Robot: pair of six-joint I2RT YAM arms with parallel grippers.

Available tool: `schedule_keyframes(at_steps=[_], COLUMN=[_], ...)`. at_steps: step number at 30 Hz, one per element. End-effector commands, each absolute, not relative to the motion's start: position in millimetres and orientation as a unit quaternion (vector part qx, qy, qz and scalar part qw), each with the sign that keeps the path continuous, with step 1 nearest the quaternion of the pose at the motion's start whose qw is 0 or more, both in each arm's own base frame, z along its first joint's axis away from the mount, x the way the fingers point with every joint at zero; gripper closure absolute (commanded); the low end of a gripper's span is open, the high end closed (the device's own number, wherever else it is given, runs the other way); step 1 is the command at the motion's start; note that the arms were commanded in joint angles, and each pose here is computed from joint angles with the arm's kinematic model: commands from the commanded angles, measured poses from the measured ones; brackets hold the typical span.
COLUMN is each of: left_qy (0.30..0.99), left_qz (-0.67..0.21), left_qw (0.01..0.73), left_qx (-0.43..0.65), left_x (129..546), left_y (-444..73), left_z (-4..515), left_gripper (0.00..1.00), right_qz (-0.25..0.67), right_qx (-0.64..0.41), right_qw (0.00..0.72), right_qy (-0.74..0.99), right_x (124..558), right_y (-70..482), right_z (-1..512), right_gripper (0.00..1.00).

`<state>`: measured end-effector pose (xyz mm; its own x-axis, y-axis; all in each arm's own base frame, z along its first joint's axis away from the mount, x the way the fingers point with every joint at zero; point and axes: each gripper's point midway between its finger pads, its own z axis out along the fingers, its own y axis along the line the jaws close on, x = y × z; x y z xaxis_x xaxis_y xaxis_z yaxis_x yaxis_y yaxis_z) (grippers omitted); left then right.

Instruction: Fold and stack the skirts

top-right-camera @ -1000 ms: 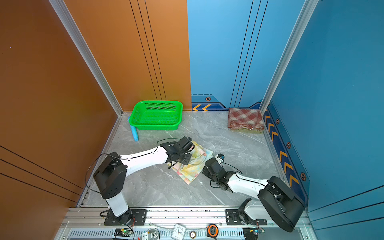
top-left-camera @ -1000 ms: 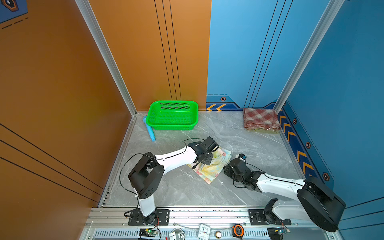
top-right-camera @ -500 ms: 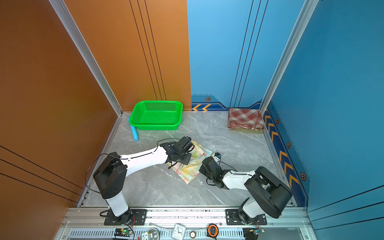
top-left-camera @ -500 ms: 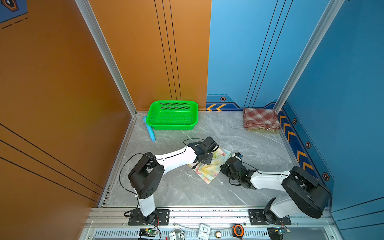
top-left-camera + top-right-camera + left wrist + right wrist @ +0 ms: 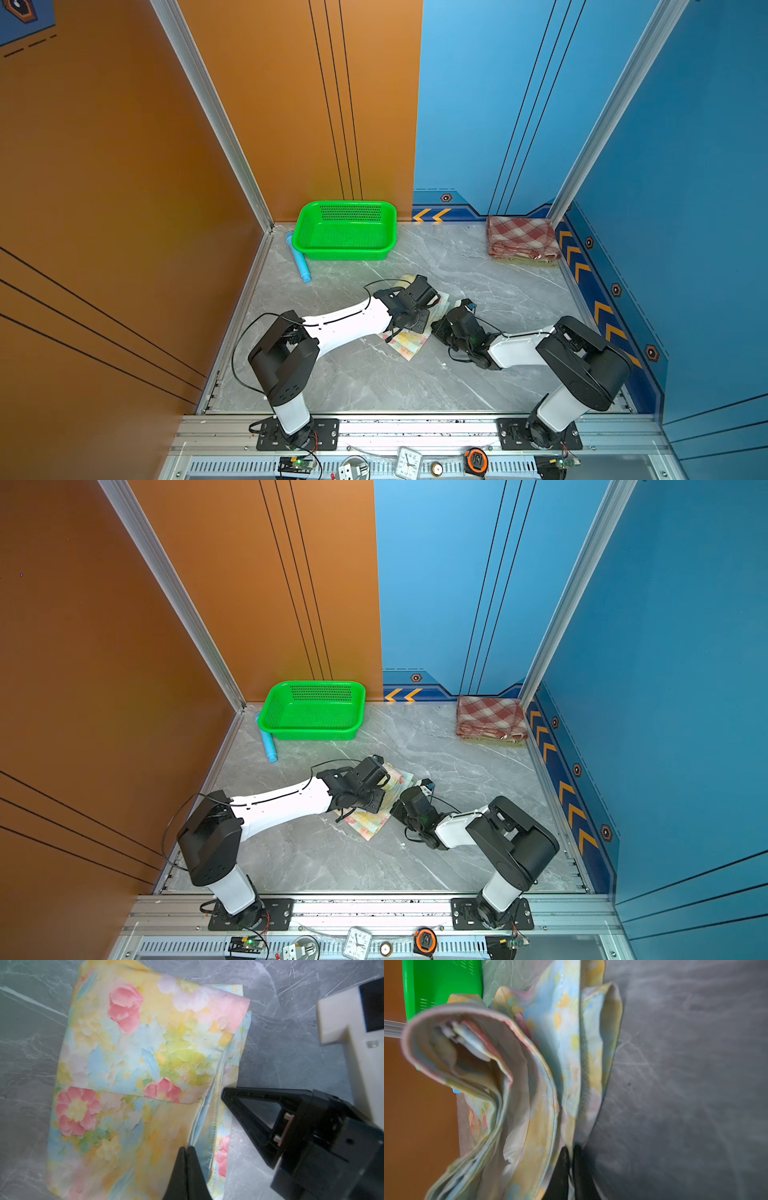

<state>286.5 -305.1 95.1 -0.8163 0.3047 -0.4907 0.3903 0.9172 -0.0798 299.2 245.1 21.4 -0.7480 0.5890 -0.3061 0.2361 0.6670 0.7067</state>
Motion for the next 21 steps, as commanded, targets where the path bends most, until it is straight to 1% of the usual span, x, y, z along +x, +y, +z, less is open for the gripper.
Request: schedule_keyframes(at_steps=[1, 13, 14, 21], left_qy=[0.953, 0.959, 0.960, 0.964], left_qz=[-0.098, -0.118, -0.118, -0.128], left_qw=[0.220, 0.182, 0.180, 0.165], left_qx=[0.183, 0.183, 0.181, 0.166], left_x=[272.7, 253.4, 252.8, 248.3], left_y=[-308.7, -329.5, -328.9, -328.8], left_z=[85.0, 46.5, 42.7, 17.1], left_gripper=[1.00, 1.00, 1.00, 1.00], right_qz=[0.307, 0.316, 0.314, 0.314], right_qx=[0.240, 0.243, 0.254, 0.257], right_qw=[0.229, 0.230, 0.233, 0.229], right_qy=[0.892, 0.888, 0.885, 0.885], right_x=[289.0, 294.8, 300.1, 299.7], right_y=[241.2, 247.1, 240.4, 237.1], right_z=[-4.4, -9.8, -11.1, -15.0], right_gripper=[0.90, 0.87, 0.87, 0.78])
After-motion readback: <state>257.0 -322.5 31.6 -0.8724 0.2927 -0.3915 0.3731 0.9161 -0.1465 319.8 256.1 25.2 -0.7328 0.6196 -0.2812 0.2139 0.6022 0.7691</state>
